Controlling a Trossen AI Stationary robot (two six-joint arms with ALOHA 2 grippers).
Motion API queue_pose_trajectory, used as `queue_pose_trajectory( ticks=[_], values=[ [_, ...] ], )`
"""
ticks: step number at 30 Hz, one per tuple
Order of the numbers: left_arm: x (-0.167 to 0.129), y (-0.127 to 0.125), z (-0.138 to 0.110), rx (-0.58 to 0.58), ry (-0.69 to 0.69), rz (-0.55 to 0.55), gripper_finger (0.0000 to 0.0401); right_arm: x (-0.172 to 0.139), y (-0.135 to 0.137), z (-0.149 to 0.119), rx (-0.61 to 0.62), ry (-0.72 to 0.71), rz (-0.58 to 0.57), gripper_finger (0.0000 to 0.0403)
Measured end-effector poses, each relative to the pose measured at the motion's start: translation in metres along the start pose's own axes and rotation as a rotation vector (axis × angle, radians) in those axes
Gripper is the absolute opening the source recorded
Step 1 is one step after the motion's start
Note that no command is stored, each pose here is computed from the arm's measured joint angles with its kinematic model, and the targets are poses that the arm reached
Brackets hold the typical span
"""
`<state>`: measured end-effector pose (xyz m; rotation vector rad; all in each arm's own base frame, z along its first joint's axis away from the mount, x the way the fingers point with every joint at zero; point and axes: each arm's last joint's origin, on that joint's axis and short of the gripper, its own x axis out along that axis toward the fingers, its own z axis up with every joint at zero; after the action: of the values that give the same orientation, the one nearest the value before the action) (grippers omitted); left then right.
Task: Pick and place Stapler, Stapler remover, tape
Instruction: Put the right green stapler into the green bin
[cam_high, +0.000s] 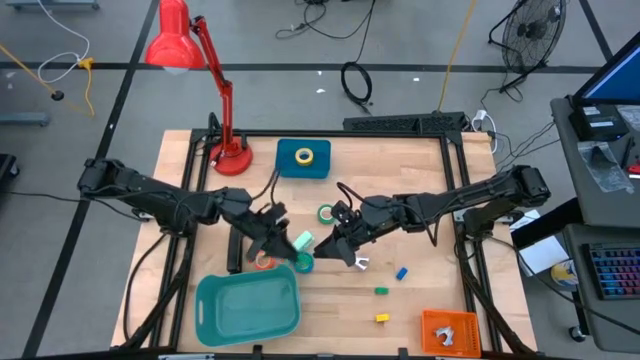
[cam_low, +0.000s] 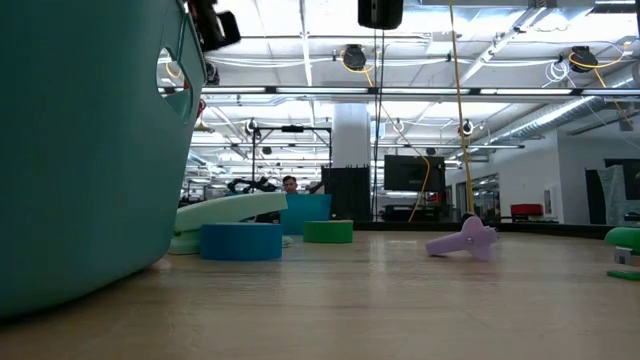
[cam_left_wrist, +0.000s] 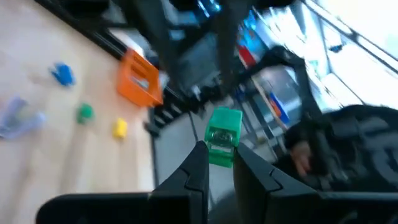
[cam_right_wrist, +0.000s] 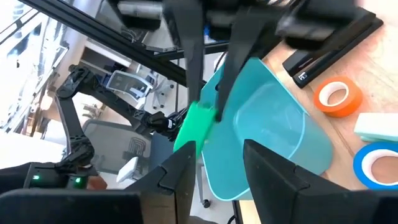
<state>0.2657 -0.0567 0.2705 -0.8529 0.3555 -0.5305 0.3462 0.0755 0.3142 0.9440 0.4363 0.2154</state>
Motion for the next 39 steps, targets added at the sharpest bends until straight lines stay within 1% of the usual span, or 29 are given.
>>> queue_pose_trajectory(
  ticks=[5, 9, 12, 16, 18, 20, 21, 24, 26, 29, 32, 36, 39],
  values=[
    [0.000, -0.018, -0.024, -0.065, 0.170, -0.024, 0.0045, 0.000, 0.001, -0.001, -0.001, 0.003, 0.002, 0.0130],
    [-0.004, -0.032, -0.050, -0.102, 0.315, 0.012, 0.0045, 0.000, 0.000, 0.000, 0.016, -0.035, -0.022, 0.0130],
    [-0.009, -0.035, -0.067, -0.129, 0.411, 0.088, 0.0045, 0.000, 0.000, 0.001, 0.041, -0.076, -0.044, 0.0130],
    [-0.017, -0.027, -0.094, -0.170, 0.590, 0.281, 0.0045, 0.000, 0.000, 0.002, 0.083, -0.153, -0.086, 0.0130],
    [-0.020, -0.021, -0.102, -0.159, 0.647, 0.365, 0.0045, 0.000, 0.000, 0.001, 0.104, -0.197, -0.110, 0.0130],
    [-0.020, -0.016, -0.107, -0.119, 0.667, 0.426, 0.0045, 0.000, 0.000, 0.001, 0.108, -0.240, -0.135, 0.0130],
    [-0.019, -0.014, -0.107, -0.094, 0.669, 0.438, 0.0045, 0.000, 0.001, 0.001, 0.108, -0.257, -0.146, 0.0130],
    [-0.013, -0.008, -0.111, -0.031, 0.688, 0.434, 0.0045, 0.000, 0.000, 0.001, 0.108, -0.295, -0.170, 0.0130],
    [-0.009, -0.002, -0.116, -0.019, 0.723, 0.457, 0.0045, 0.000, 0.000, 0.001, 0.111, -0.322, -0.186, 0.0130],
    [-0.002, 0.004, -0.128, 0.011, 0.778, 0.496, 0.0045, 0.000, 0.001, 0.000, 0.111, -0.360, -0.211, 0.0130],
    [0.004, 0.006, -0.141, 0.069, 0.804, 0.515, 0.0045, 0.000, 0.001, -0.002, 0.108, -0.361, -0.226, 0.0130],
    [0.010, 0.005, -0.148, 0.185, 0.733, 0.576, 0.0045, 0.000, -0.006, -0.007, 0.130, -0.350, -0.244, 0.0130],
    [0.013, 0.001, -0.151, 0.257, 0.672, 0.590, 0.0045, 0.002, -0.016, -0.013, 0.160, -0.350, -0.248, 0.0130]
  ],
)
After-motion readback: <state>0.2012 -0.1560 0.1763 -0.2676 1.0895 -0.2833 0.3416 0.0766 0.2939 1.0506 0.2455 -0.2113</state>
